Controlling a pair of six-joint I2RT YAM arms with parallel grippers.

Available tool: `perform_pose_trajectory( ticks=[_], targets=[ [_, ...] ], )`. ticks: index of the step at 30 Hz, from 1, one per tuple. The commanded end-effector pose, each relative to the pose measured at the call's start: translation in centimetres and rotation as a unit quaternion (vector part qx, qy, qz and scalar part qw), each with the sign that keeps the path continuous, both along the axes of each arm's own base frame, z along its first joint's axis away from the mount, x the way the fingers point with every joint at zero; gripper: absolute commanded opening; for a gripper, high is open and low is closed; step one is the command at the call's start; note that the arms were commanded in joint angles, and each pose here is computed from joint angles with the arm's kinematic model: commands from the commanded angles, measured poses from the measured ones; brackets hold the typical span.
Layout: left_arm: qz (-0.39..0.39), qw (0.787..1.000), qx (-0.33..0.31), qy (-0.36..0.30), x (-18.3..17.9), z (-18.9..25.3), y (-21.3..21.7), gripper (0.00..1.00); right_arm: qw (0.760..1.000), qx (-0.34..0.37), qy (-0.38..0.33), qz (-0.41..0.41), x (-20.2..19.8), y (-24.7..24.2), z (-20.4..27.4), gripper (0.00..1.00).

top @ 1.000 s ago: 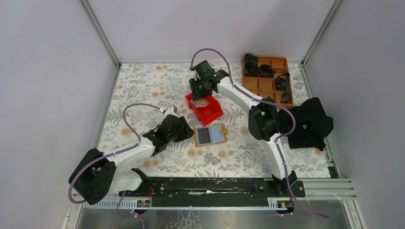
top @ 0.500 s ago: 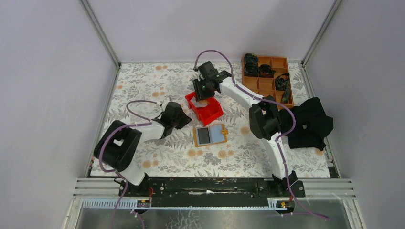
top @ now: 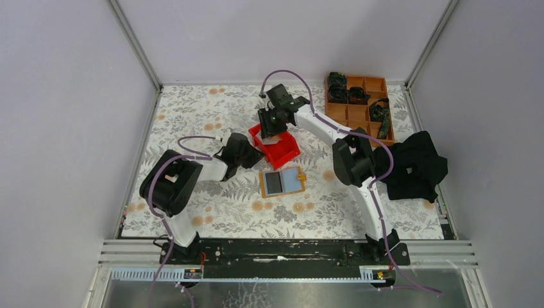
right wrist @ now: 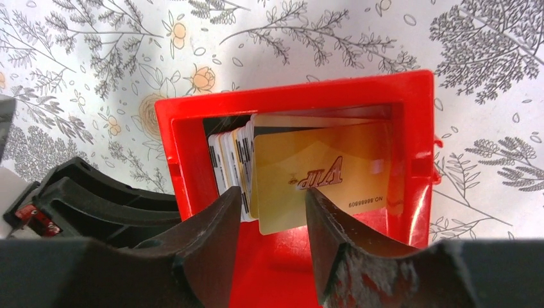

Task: Put the credit cards into the card holder
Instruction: Pick up the credit card from the storage box.

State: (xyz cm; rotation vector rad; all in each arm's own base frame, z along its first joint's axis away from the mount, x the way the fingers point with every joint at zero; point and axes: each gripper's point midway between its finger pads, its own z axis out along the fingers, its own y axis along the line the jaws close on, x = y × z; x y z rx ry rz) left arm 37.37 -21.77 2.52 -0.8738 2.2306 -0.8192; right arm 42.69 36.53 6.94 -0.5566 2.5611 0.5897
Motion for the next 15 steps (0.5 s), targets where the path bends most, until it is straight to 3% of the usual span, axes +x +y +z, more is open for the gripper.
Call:
perform_pose_trajectory(
  ticks=[1,7,15],
  targets=[
    [0.015,0.999,-0.027,-0.027,2.0,1.4,-0.5,0.31,1.0,0.026,-0.008,0.007,1.0,0.8,0.9,0.5],
    [0.018,0.999,-0.034,-0.029,2.6,1.5,-0.8,0.31,1.0,0.031,0.0,0.007,0.9,0.9,0.5,0.5],
    [0.02,0.999,-0.034,-0.031,3.1,1.6,-0.6,0.31,0.999,0.049,0.008,0.018,0.1,1.3,1.1,0.37]
  ],
)
